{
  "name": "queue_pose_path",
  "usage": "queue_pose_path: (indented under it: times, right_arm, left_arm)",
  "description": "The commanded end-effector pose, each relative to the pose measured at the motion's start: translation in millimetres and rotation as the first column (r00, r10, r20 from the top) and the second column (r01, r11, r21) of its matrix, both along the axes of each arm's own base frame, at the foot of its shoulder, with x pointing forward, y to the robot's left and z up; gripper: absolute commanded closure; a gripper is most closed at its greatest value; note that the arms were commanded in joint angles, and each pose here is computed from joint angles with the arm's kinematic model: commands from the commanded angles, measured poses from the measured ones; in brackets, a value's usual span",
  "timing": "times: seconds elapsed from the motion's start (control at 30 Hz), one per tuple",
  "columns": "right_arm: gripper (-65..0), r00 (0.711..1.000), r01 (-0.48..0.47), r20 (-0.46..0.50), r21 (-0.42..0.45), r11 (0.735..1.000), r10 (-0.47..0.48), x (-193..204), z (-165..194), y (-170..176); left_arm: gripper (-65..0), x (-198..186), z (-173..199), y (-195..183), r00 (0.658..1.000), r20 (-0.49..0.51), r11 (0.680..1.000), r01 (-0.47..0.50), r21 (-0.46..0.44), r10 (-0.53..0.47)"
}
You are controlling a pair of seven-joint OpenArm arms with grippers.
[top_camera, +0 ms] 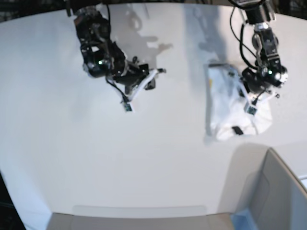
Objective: Layout the t-shirt on the table in an organized manner, then fold the t-shirt properly
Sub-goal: 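Flatten the folded shirt with the left gripper and withdraw the right gripper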
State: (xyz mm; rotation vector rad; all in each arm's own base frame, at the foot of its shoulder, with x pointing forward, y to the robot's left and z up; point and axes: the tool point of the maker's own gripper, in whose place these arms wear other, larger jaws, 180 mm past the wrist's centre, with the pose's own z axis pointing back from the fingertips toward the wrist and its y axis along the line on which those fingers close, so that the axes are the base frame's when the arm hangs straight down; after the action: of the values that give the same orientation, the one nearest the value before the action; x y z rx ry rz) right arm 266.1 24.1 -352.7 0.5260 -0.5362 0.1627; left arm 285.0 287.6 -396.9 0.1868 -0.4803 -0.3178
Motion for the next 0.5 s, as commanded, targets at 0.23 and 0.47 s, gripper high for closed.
queue_pose_path:
  times: [0.23,0.47]
  right_arm:
    - [0.0,0.996,0.007,0.084,0.033,0.999,-0.010,14,25,2]
    - [0.0,0.993,0.005,0.120,0.004,1.000,-0.006,16,31,-10]
  left_arm:
    - [0.0,18,72,-1,0.977,0.202,0.993,0.046,0.107,-0.067]
    - [0.0,2,76,-56,0.970,0.217,0.993,0.100,0.055,-0.109]
